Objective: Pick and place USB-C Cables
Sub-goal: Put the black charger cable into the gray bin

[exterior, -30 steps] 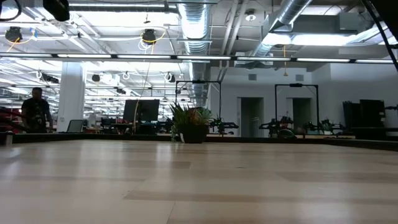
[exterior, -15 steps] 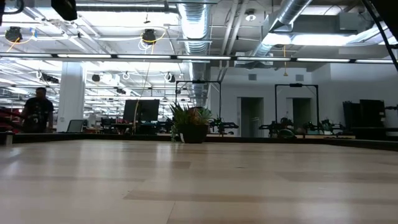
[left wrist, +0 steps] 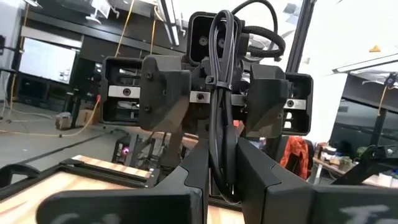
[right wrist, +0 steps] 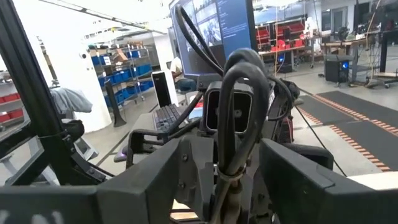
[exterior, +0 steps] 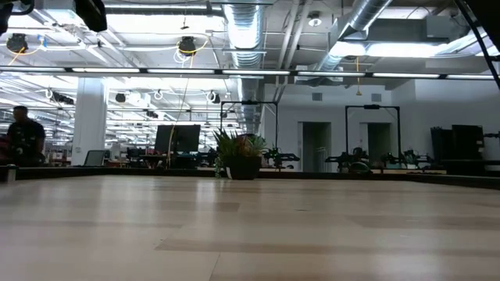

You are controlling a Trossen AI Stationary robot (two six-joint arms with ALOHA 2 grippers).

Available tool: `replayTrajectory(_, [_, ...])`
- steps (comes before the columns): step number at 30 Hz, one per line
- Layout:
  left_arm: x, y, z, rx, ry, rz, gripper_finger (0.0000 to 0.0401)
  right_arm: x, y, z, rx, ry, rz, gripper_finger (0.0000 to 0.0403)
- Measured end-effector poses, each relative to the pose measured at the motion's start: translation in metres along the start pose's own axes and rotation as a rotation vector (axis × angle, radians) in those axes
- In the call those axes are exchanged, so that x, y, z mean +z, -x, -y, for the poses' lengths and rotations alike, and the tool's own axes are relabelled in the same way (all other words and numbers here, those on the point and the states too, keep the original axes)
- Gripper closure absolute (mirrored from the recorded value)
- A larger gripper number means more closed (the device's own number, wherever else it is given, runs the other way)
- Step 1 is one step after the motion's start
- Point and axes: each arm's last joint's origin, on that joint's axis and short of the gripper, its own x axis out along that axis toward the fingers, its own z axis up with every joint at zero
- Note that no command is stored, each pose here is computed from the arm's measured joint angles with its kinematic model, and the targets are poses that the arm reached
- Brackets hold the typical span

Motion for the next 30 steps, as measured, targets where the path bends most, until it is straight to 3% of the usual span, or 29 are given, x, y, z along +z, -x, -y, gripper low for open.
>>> replayTrajectory(6, [0.000, 0.000, 0.000, -0.003, -0.001, 0.000, 0.0371, 0.000, 0.000, 0.000, -0.009, 0.000, -0.004, 0.0228])
replayTrajectory(12, [0.000, 0.000, 0.000, -0.003, -0.002, -0.002, 0.0371, 0.000, 0.000, -0.001, -0.029, 0.004, 0.001, 0.0377])
replayTrajectory(17, [-0.001, 0.000, -0.001, 0.023, 0.013, -0.004, 0.0360, -0.001, 0.000, -0.002, -0.045, -0.003, 0.000, 0.0381])
replayTrajectory(21, [-0.004, 0.000, -0.002, 0.054, 0.022, -0.033, 0.0314, 0.005, 0.004, -0.002, -0.062, 0.054, -0.020, 0.0381])
replayTrajectory(30, [-0.007, 0.002, -0.005, 0.131, 0.082, -0.058, 0.0185, 0.069, 0.042, 0.000, -0.157, 0.197, -0.066, 0.0382])
